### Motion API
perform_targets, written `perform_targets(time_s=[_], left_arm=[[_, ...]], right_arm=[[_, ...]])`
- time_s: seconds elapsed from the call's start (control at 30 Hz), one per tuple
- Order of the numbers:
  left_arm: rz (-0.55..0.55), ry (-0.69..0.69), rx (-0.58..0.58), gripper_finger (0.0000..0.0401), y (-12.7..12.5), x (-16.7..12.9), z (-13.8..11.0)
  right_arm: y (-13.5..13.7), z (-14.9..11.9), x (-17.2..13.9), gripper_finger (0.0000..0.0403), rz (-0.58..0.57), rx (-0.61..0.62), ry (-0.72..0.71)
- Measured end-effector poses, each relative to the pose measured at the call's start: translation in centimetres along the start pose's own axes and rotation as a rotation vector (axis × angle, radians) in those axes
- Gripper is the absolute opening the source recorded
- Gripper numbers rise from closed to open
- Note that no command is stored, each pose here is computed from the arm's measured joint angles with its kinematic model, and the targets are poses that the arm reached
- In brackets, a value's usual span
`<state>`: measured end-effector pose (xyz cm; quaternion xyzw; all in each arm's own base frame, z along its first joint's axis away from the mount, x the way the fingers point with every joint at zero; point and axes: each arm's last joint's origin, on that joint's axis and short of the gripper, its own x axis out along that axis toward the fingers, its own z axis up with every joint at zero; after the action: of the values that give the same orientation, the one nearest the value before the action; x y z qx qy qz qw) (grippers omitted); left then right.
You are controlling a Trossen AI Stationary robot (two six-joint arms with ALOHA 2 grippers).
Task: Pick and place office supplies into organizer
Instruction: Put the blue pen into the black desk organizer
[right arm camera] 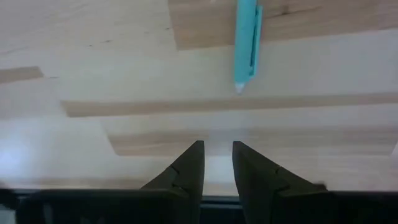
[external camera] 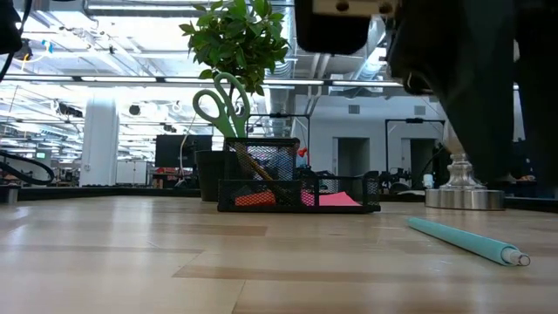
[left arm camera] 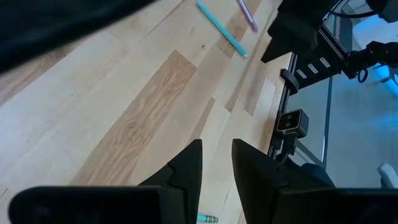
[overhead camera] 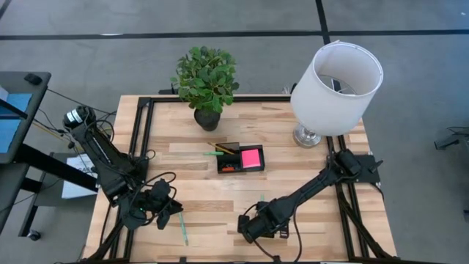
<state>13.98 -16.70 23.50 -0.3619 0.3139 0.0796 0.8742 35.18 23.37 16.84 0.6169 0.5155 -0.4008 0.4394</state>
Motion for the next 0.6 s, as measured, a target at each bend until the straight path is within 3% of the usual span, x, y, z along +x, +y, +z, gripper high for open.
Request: perform_targets(time_s=[0.6], left_arm=[[0.000, 0.000, 0.000, 0.0080, 0.0, 0.0, 0.0]], right_arm=[[0.1, 1.1, 1.9, 0.0076, -0.063, 0.027, -0.039]])
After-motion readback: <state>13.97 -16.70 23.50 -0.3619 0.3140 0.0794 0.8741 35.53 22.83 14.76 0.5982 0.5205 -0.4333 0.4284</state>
